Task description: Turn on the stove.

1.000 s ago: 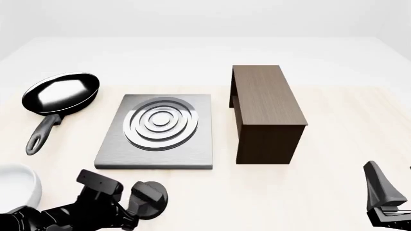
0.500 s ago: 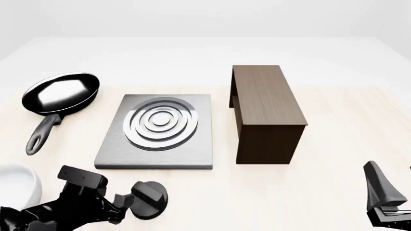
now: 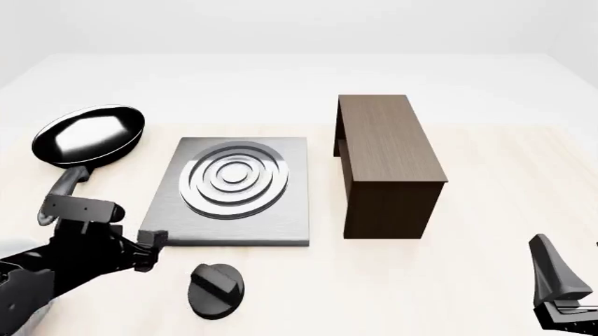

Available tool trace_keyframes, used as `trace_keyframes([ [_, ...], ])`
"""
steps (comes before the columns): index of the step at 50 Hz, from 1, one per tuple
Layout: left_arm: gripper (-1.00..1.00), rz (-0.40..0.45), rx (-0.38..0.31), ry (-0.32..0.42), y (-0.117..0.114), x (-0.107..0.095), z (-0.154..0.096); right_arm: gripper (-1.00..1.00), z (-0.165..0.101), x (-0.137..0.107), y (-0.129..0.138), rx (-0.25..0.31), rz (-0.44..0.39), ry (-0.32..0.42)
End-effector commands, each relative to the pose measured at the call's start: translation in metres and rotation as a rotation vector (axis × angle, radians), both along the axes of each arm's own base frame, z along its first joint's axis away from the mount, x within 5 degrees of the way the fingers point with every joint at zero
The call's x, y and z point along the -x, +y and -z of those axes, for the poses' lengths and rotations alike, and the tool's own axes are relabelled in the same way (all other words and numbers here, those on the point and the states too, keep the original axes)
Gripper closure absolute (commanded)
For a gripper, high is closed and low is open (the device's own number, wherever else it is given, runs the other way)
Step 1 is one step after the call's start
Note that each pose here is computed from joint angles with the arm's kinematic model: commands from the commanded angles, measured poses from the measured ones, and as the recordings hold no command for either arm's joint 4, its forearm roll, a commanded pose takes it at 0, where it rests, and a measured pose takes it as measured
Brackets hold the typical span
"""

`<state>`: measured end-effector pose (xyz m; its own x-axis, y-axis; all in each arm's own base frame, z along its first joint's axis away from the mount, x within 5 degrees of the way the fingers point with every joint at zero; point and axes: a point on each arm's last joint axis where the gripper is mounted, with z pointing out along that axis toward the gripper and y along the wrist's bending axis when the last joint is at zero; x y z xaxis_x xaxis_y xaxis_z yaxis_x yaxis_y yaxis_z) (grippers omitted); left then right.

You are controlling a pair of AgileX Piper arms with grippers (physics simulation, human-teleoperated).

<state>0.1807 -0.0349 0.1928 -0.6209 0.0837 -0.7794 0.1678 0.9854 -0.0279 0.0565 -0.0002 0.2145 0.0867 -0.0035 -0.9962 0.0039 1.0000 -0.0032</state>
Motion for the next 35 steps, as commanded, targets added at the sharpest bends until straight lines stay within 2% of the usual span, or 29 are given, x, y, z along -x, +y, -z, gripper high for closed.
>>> trace_keyframes([
  [1,-1.0,-0.074,-0.007,-0.088,0.015,-0.016,-0.04,-1.0,0.0,0.0,0.0,0.0,0.0,0.0],
  [12,-1.0,-0.132,-0.004,-0.144,0.025,-0.039,-0.07,-1.0,0.0,0.0,0.0,0.0,0.0,0.0],
  [29,-1.0,-0.209,0.028,-0.216,0.038,-0.048,-0.111,-1.0,0.0,0.0,0.0,-0.001,0.0,0.0],
  [35,-1.0,-0.248,0.009,-0.252,0.049,-0.052,-0.121,-1.0,0.0,0.0,0.0,0.0,0.0,0.0],
])
